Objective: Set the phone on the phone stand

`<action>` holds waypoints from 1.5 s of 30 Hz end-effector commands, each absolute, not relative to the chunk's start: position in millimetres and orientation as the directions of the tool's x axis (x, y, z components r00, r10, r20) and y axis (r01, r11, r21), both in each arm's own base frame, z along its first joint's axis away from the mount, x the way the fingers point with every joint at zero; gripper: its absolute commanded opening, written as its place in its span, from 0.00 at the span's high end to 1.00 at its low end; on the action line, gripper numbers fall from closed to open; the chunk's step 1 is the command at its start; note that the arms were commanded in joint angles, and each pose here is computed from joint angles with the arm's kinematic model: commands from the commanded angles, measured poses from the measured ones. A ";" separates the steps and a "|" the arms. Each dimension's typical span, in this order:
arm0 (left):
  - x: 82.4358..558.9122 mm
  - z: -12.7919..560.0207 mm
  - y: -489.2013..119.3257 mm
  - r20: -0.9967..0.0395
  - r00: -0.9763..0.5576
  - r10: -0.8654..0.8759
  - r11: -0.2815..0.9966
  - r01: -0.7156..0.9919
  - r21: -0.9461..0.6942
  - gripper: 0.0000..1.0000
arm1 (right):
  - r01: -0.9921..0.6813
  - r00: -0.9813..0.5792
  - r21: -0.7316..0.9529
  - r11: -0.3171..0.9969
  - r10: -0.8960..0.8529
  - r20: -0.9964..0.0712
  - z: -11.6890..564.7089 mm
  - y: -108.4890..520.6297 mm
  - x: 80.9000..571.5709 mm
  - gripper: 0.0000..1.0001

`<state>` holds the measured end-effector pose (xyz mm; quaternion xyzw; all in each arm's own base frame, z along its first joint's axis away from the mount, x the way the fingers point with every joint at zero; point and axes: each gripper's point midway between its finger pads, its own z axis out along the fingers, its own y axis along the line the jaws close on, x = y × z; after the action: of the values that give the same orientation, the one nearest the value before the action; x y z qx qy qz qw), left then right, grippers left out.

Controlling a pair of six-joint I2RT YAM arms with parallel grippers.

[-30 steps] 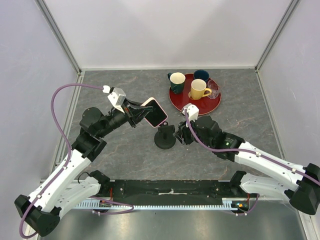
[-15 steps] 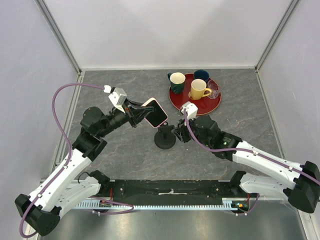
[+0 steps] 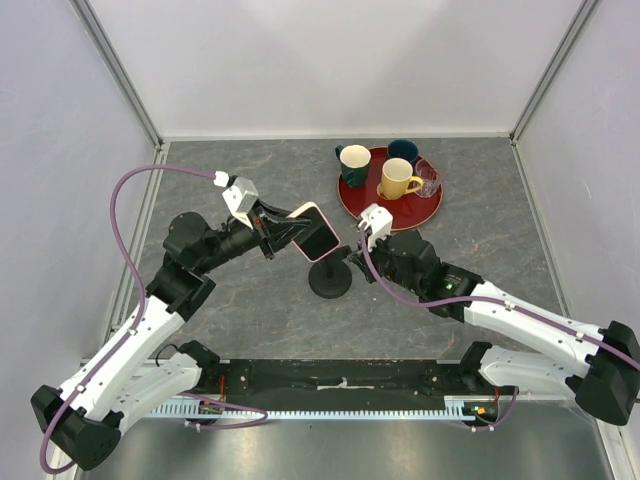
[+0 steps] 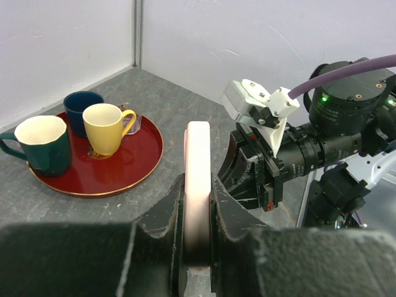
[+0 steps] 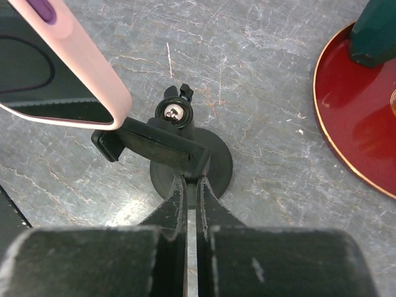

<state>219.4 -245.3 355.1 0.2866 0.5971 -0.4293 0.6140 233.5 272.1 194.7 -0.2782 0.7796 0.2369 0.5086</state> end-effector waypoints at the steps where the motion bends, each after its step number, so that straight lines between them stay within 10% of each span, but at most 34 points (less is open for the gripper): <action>1: 207.6 389.7 -247.2 -0.970 0.054 -0.238 0.414 0.909 -0.051 0.98 | -0.731 -0.254 -0.002 0.682 -0.275 -0.927 201.1 277.4 234.5 1.00; 6: 209.2 388.1 -246.8 -0.970 0.056 -0.237 0.422 0.905 -0.050 0.98 | -0.718 -0.247 -0.034 0.695 -0.300 -0.921 197.6 277.3 242.3 0.99; 9: 209.7 387.9 -246.3 -0.970 0.058 -0.237 0.426 0.903 -0.050 0.98 | -0.709 -0.247 -0.039 0.704 -0.300 -0.921 197.0 274.4 243.2 0.75; 14: 210.3 387.8 -246.7 -0.970 0.056 -0.237 0.426 0.903 -0.052 0.98 | -0.719 -0.239 -0.033 0.695 -0.291 -0.926 191.4 272.5 237.9 0.66; 45: 211.0 384.8 -249.0 -0.972 0.046 -0.229 0.417 0.907 -0.056 0.98 | -0.702 -0.181 -0.005 0.713 -0.185 -0.966 201.1 279.1 245.0 0.74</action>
<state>216.0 -249.9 354.9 0.3001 0.5888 -0.4394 0.6084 240.7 274.4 189.4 -0.3138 0.7471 0.2209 0.5428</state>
